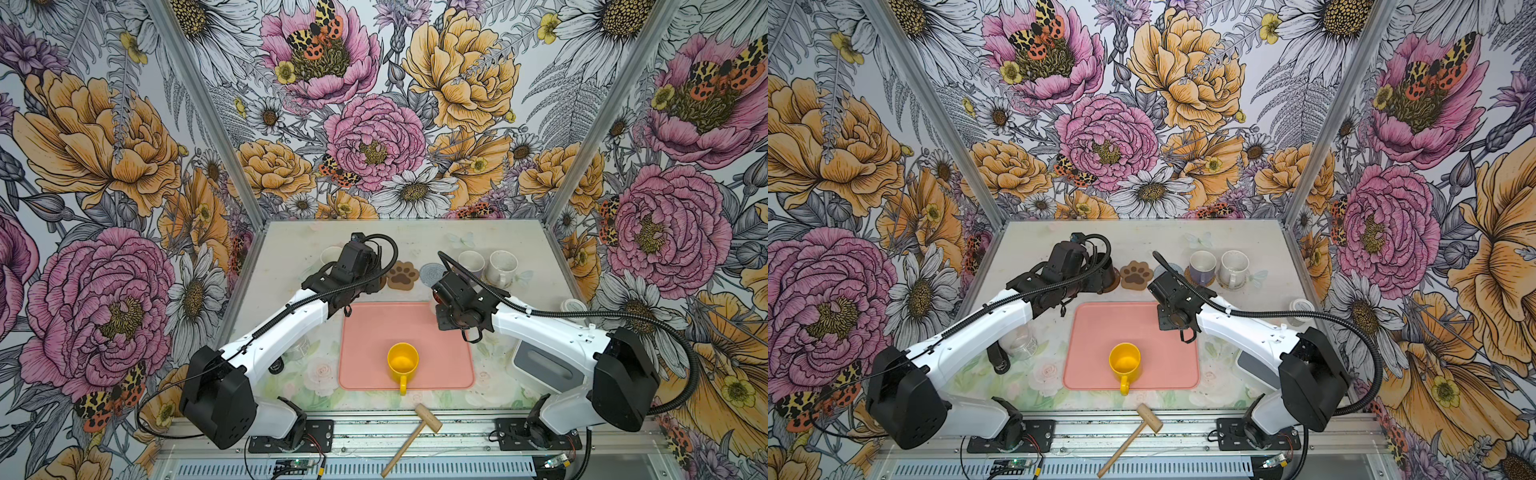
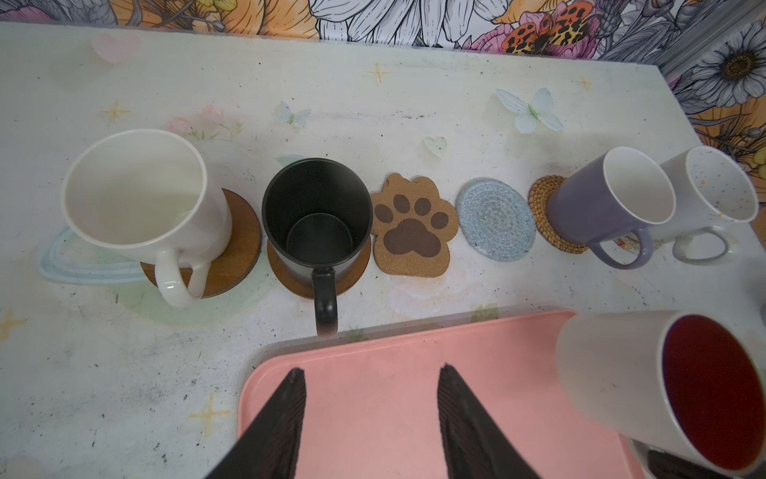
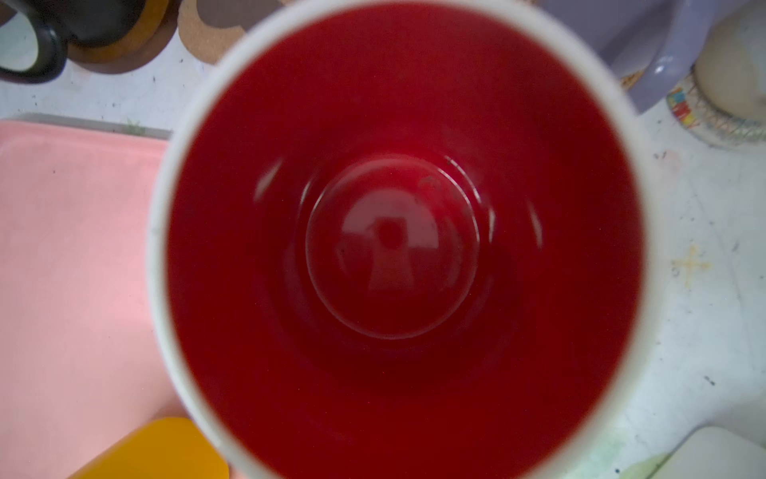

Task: Place cups on coasters
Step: Place the cup on the coaster.

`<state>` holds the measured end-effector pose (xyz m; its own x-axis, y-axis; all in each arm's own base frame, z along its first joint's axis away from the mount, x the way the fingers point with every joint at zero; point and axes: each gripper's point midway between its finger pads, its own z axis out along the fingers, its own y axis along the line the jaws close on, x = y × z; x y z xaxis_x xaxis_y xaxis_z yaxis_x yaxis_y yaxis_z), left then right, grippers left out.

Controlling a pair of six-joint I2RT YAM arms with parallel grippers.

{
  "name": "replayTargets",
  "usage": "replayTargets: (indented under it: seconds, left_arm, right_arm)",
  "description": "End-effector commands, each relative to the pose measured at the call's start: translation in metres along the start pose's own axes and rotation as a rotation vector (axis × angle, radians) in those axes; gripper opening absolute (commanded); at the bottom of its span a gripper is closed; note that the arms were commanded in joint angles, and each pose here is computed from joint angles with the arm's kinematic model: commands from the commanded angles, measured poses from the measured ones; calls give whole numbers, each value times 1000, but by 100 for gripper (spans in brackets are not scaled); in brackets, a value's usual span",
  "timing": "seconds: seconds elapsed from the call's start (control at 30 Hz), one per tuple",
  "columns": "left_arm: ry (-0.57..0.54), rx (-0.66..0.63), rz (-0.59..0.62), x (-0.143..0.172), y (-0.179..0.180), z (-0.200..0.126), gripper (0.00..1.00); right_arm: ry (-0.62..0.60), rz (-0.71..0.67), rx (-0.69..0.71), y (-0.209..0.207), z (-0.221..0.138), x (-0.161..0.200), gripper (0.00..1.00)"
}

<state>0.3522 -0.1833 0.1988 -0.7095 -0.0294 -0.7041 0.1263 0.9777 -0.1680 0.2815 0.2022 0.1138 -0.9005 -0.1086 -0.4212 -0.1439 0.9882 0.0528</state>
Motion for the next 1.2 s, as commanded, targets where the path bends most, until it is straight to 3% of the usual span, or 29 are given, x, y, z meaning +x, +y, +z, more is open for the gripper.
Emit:
replayTargets:
  seconds: [0.0,0.2,0.6,1.17]
  left_arm:
    - [-8,24,-24,-4,-2,0,53]
    - [-5,29,-26,-4,-3,3,53]
    - [-1,38,-34,-7,-6,6,53]
    - [9,44,-35,-8,-9,10,53]
  right_arm:
    - [-113,-46,-1,1,-11,-47,0]
    - [-118,-76,-28,2,-2,-86,0]
    - [-98,-54,-44,-5,36,-127,0]
    - [-68,-21,-52,-19,70,-137,0]
